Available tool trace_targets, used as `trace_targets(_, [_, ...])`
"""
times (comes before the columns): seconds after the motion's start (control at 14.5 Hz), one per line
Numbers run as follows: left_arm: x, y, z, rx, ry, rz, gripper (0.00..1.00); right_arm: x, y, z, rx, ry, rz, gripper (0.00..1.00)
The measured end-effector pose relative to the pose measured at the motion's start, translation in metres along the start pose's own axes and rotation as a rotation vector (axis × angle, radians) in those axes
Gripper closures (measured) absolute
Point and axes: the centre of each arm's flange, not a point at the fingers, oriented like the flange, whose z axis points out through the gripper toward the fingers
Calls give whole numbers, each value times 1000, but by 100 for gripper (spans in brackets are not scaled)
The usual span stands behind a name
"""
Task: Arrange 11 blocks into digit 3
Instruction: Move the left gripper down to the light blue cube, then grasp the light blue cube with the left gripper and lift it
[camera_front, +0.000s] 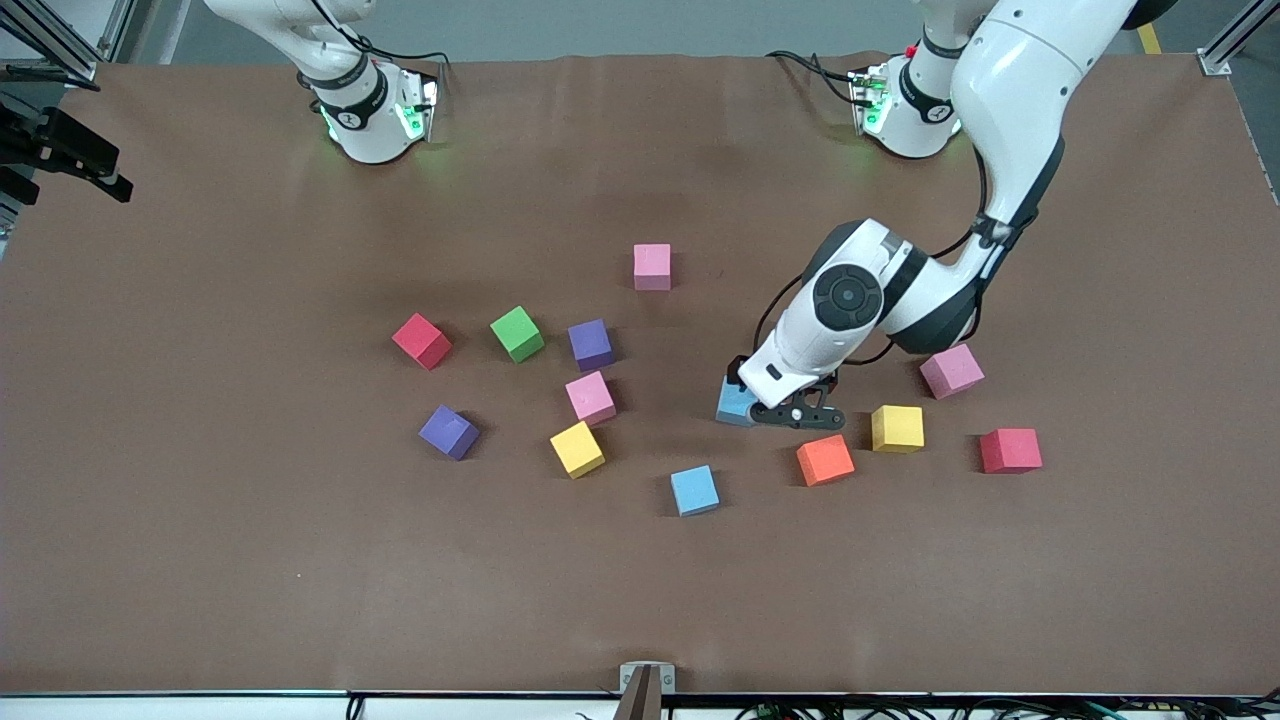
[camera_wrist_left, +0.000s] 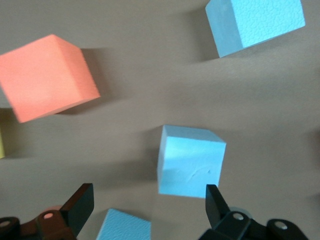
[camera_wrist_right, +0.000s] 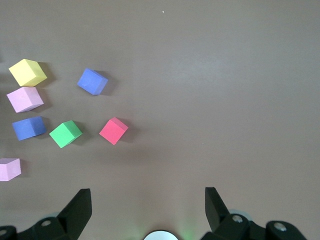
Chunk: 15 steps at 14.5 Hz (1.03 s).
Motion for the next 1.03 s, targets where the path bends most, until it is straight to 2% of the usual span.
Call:
trace_targets(0.34, [7, 12, 28, -25, -35, -30, 1, 0, -1, 0, -19, -1, -3, 0])
trace_targets(0.69, [-9, 43, 48, -26, -58, 19, 1, 0, -2, 1, -20, -3, -6, 0])
trace_targets(1.03, [-5, 38, 58, 36, -24, 82, 1, 0, -3, 1, -20, -4, -17, 0])
